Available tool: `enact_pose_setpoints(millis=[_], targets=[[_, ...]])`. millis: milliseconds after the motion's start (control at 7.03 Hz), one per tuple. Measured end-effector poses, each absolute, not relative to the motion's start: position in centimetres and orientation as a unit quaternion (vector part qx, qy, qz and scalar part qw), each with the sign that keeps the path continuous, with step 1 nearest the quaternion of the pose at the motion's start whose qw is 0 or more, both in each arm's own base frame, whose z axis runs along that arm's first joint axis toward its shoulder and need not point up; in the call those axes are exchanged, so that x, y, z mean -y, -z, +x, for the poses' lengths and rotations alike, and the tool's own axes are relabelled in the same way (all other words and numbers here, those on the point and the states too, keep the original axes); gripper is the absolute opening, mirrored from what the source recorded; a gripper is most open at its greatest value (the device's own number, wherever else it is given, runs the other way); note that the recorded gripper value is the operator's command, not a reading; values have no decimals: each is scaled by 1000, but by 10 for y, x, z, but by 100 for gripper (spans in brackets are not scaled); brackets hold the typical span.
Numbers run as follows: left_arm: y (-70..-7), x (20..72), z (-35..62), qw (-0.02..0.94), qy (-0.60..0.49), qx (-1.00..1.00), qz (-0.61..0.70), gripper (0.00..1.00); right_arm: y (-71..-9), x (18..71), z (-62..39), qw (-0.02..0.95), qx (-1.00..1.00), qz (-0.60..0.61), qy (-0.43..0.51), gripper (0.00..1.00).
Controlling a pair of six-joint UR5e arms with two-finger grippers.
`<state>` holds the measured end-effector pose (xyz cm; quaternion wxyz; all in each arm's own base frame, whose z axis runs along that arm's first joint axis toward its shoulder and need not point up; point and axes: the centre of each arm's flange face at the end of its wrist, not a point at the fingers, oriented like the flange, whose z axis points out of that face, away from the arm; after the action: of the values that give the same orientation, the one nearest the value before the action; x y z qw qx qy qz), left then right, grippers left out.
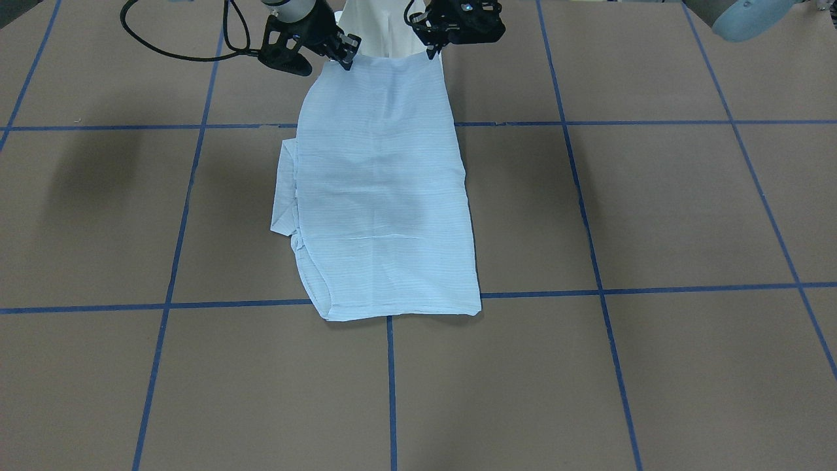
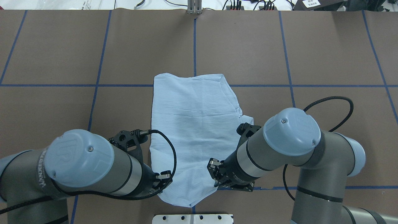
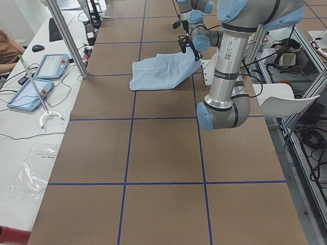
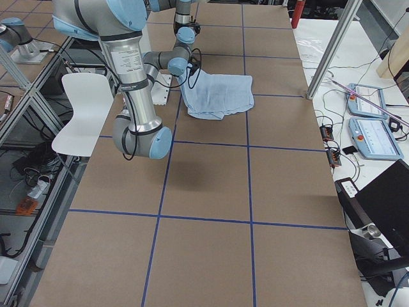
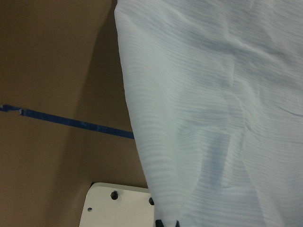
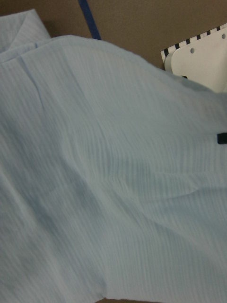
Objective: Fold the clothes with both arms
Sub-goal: 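Lift the near edge with both grippers and fold it farther from the robot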
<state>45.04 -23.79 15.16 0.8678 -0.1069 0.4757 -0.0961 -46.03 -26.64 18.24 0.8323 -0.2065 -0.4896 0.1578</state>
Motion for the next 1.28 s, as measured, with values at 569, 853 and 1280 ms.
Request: enact_pose_setpoints(millis=[569, 853, 1280], targets=[[-168, 342, 443, 863, 151, -481, -48, 0, -173, 354, -472, 840, 500, -93, -189, 0], [-184, 406, 445, 856, 177, -485, -19, 0, -175, 411, -475, 846, 487, -65, -208, 0], [-204, 483, 460, 849, 187, -494, -6, 0, -173, 475, -494, 852, 468, -49, -230, 0]])
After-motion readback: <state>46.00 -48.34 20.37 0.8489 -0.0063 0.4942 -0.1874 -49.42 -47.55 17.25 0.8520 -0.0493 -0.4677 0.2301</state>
